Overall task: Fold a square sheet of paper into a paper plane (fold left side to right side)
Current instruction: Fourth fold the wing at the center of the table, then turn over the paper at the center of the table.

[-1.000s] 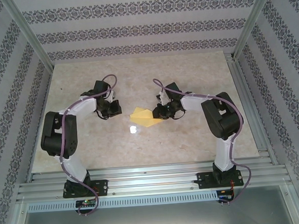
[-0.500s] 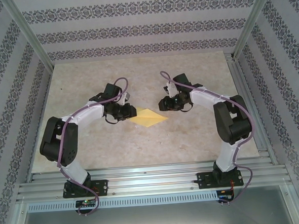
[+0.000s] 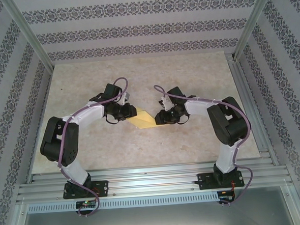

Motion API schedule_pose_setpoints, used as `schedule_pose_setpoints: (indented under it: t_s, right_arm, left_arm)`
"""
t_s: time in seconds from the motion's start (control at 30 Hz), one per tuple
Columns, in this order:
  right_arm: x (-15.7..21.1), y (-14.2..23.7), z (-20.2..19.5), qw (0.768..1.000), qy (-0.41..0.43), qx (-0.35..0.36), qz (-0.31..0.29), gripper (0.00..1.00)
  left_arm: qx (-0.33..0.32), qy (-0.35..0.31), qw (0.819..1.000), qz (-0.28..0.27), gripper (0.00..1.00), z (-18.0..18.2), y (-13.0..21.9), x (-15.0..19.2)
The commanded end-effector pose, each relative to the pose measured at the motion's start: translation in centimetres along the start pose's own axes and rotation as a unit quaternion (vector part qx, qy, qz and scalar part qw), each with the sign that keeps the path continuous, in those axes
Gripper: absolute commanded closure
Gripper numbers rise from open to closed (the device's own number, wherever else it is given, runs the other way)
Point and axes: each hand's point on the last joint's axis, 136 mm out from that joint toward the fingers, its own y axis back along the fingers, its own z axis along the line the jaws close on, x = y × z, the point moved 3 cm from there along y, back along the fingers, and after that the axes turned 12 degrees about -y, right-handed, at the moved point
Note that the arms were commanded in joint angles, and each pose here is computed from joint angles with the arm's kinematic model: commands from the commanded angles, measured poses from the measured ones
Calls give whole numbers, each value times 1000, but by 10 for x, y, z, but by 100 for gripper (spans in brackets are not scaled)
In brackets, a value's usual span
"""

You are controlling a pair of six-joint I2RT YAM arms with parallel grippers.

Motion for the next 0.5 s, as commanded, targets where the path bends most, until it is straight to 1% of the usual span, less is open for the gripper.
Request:
schedule_pose_setpoints:
  t_s: [0.0,0.07,0.17,0.37,0.47]
  right_arm:
    - [1,14,18,999,-5,-28,-21,58]
    - [-12,30,23,998,-6,-28,-52,57]
    - [-27,35,29,998,0,-20,-68,55]
    - [-49,6,33,998,23,15,-48,52]
    - [-60,-5,37,999,31,17,-42,54]
  left_arm:
    - [3,-4,1000,6,74,2,-4,5]
    - [11,-3,1000,11,76,0,-7,8]
    - [8,-2,1000,19,78,2,-14,13]
    - [8,21,999,30,81,13,-36,21]
    - [-1,27,999,40,83,20,-43,26]
